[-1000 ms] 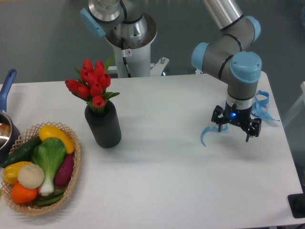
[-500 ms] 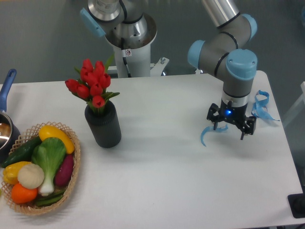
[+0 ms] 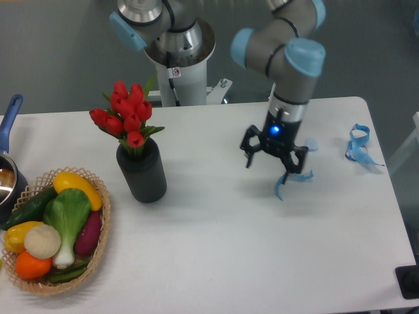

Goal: Pick up the flowers from the vase
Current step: 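Move the open gripper from the ribbon area toward the red tulips, then lower the gripper onto the tulip stems above the vase and close it, then lift the gripped tulips straight up out of the black vase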

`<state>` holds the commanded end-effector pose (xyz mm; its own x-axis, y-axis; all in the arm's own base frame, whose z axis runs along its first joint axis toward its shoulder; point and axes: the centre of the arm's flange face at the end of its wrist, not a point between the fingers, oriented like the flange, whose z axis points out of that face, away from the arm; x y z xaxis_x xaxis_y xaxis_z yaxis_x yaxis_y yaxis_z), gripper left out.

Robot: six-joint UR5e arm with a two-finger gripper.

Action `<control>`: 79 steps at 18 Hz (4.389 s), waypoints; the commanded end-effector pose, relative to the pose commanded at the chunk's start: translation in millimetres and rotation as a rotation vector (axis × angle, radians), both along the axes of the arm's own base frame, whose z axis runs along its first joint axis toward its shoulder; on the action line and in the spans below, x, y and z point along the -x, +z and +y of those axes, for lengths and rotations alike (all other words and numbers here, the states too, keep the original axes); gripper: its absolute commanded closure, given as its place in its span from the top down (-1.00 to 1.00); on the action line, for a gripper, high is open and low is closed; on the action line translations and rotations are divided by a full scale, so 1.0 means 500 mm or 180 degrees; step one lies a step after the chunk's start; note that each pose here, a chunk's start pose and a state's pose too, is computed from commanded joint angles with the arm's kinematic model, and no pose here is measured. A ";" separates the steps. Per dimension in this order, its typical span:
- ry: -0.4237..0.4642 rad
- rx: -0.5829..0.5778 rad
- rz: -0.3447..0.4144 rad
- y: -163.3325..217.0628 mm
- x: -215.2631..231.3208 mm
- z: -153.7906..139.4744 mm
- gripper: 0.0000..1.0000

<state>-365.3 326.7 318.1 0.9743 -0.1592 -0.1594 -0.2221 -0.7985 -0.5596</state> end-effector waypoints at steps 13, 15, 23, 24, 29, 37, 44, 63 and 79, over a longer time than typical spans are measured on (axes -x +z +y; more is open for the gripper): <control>-0.0548 -0.0954 -0.0257 0.009 -0.185 0.005 1.00; -0.0669 -0.1001 -0.0322 0.007 -0.213 0.025 1.00; -0.0938 -0.1119 -0.0503 -0.005 -0.291 0.061 1.00; -0.0951 -0.1161 -0.0546 -0.007 -0.292 0.065 1.00; -0.0957 -0.1204 -0.0626 -0.016 -0.292 0.069 1.00; -0.1152 -0.1484 -0.0832 -0.045 -0.299 0.096 1.00; -0.1337 -0.1615 -0.0770 -0.063 -0.309 0.101 -0.19; -0.1206 -0.1836 -0.0774 0.020 -0.320 0.085 -0.95; -0.0653 -0.1908 -0.1051 0.228 -0.338 0.069 -0.93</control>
